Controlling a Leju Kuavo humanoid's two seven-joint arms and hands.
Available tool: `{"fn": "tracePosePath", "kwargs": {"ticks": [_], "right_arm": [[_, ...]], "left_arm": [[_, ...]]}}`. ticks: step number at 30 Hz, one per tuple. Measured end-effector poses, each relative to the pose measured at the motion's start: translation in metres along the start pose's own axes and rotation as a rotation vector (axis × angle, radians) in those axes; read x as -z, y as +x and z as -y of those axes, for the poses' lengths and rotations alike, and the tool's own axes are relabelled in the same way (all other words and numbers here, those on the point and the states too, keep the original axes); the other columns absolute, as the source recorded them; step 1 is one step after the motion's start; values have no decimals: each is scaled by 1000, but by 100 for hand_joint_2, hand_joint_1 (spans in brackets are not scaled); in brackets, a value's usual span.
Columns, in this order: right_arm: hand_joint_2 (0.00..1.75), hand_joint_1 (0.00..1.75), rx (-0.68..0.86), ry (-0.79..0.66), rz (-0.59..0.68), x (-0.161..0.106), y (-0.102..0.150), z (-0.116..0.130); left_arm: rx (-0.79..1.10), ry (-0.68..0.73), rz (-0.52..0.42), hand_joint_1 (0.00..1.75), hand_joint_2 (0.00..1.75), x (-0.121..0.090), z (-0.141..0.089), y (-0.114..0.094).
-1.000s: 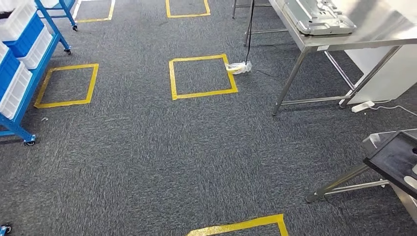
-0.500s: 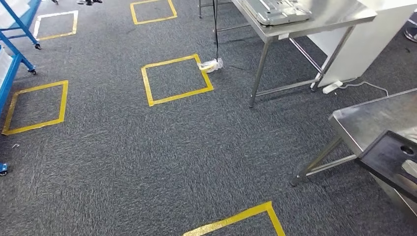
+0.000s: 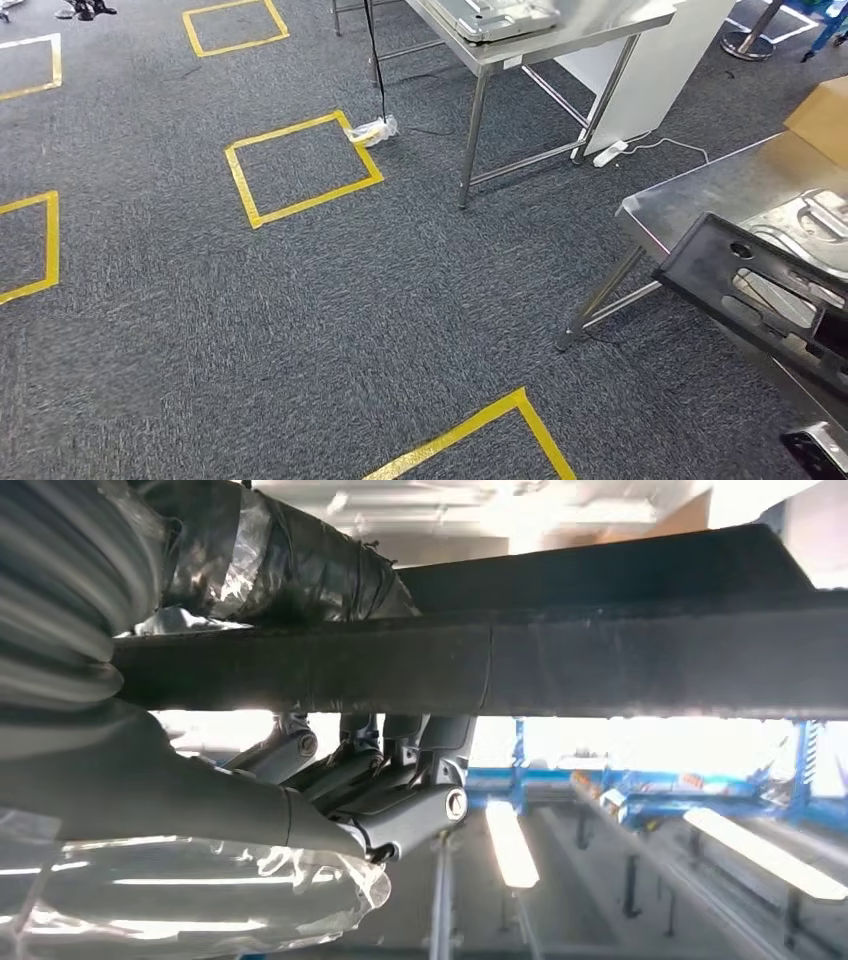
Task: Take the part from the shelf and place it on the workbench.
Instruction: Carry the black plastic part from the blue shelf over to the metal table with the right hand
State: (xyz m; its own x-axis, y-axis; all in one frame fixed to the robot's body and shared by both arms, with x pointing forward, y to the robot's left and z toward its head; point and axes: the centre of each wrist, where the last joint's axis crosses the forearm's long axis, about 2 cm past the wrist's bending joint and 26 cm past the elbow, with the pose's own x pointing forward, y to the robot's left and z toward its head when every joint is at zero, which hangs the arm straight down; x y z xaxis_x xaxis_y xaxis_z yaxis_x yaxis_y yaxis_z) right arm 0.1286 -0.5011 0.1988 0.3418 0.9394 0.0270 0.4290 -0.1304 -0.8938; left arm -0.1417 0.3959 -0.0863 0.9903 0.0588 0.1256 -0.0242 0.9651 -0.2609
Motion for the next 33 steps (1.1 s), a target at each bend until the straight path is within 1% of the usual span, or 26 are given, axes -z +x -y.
{"fn": "tracePosePath", "kwargs": {"ticks": [3,6,9,14,18,21,25,28,33], "right_arm": [[175,175,52,-15,21,19,22,-12],[175,175,81,18,81,27,39,-23],[175,175,84,31,124,31,45,-27],[175,175,87,39,140,36,50,-30],[175,175,117,72,134,53,70,-37],[175,175,131,98,163,62,87,-41],[175,175,140,99,202,70,103,-42],[175,175,134,101,229,73,108,-42],[175,175,118,104,242,74,108,-41]], "left_arm": [[27,-7,-11,0,0,0,0,0],[40,-11,-7,0,0,1,0,4],[46,-13,-4,0,0,2,0,5],[58,-14,-6,0,0,2,-1,6],[82,-10,-17,0,0,2,0,5],[92,-10,-18,0,0,3,1,7],[99,-9,-18,0,0,4,1,7],[95,-13,-18,0,0,4,4,5],[94,-17,-17,0,0,6,7,5]]}}
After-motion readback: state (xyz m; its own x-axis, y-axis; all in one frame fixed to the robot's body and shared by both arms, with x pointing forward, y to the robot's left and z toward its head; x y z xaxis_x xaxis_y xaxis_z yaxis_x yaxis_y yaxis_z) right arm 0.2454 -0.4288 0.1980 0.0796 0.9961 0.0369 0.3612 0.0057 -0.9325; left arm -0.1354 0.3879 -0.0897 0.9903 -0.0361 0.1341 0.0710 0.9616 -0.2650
